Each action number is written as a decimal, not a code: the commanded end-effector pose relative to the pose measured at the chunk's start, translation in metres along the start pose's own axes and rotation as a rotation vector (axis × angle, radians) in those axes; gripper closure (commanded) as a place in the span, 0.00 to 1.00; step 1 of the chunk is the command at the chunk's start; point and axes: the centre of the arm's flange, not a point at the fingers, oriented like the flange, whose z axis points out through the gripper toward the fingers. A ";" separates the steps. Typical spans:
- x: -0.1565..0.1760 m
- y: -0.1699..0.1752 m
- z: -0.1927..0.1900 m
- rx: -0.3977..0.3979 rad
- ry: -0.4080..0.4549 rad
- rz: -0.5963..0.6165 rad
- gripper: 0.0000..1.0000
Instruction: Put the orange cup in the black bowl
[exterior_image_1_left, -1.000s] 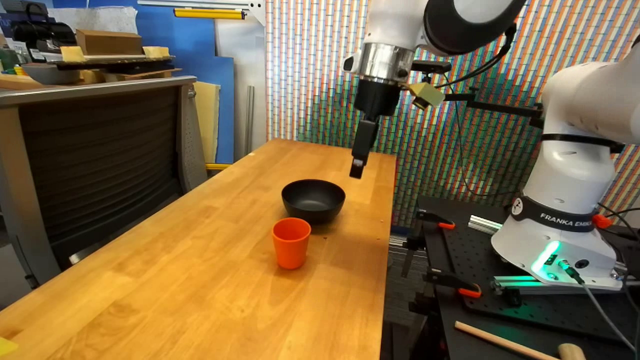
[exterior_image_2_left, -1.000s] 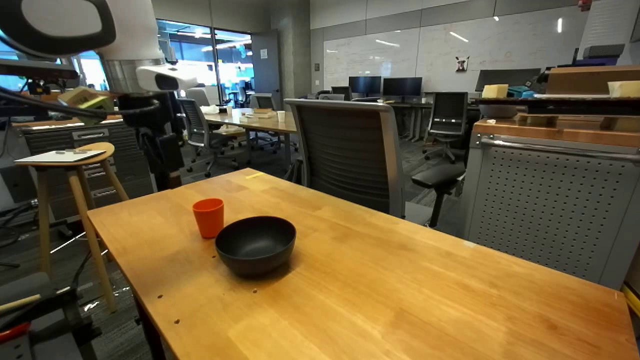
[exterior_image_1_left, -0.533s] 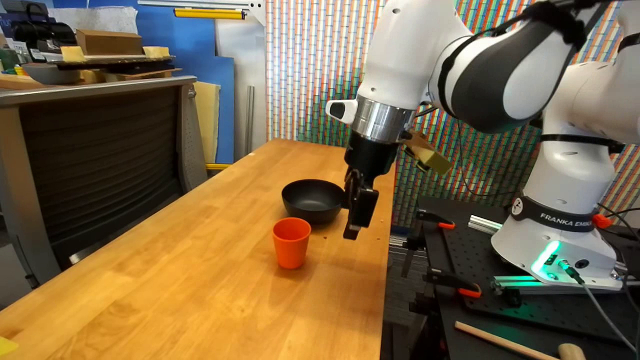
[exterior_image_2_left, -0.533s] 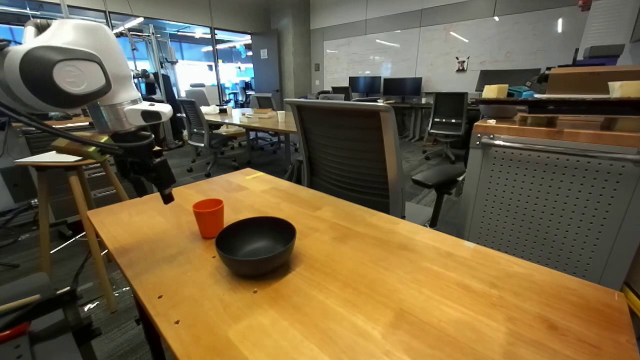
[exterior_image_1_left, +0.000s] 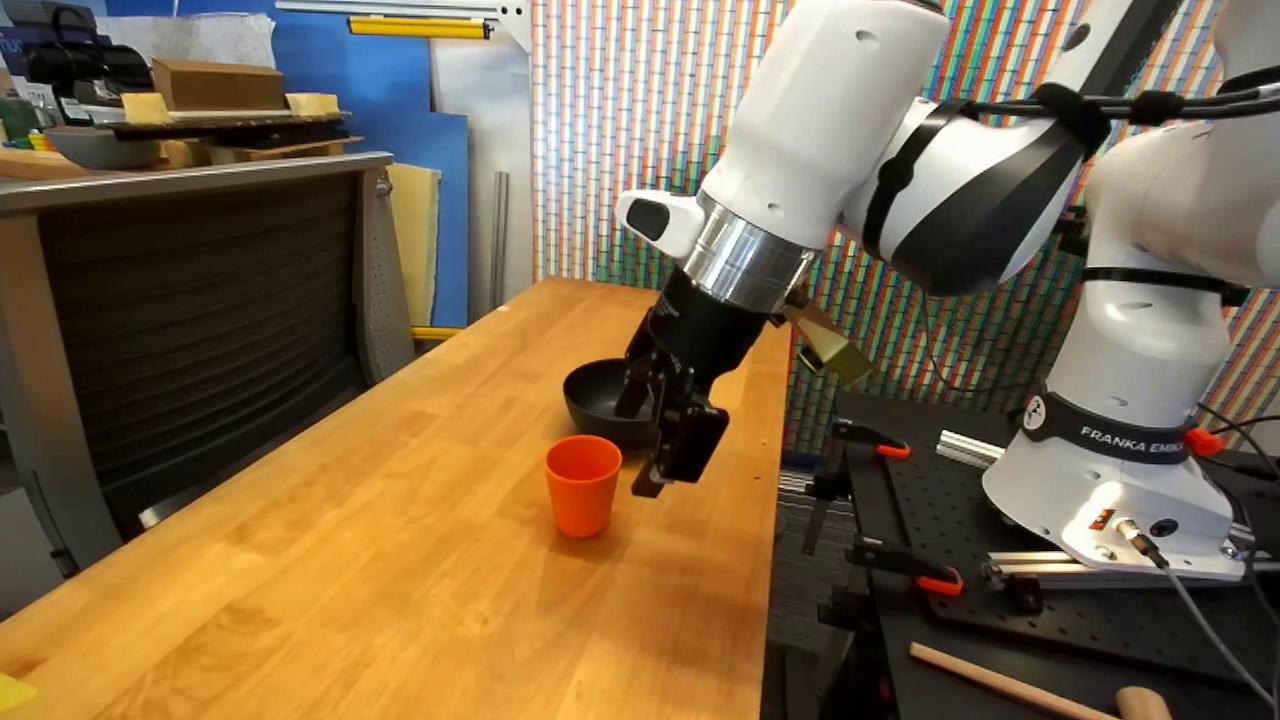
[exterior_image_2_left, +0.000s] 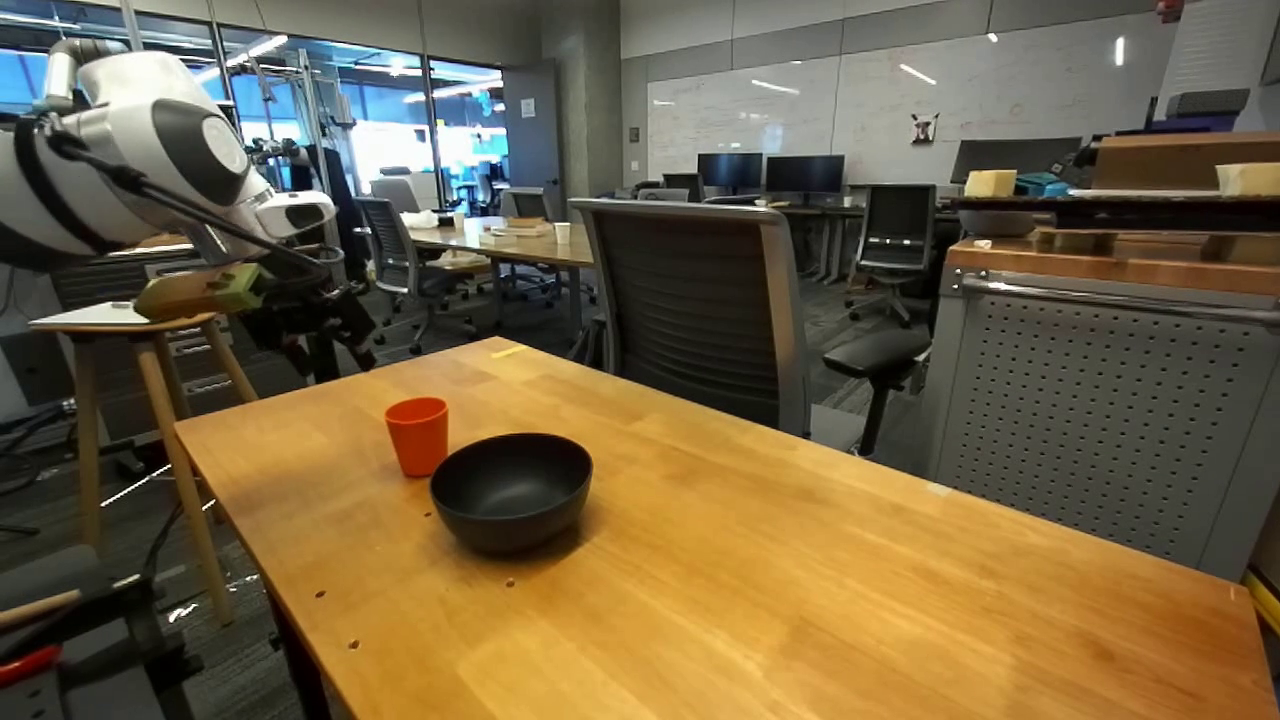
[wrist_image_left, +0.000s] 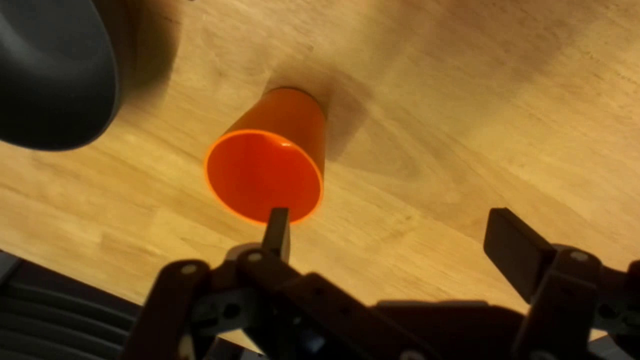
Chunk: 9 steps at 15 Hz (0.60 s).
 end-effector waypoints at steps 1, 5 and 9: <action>0.003 -0.016 0.051 -0.028 0.042 -0.051 0.00; -0.015 -0.022 0.082 -0.041 0.037 -0.106 0.00; -0.017 -0.022 0.108 -0.043 0.087 -0.142 0.25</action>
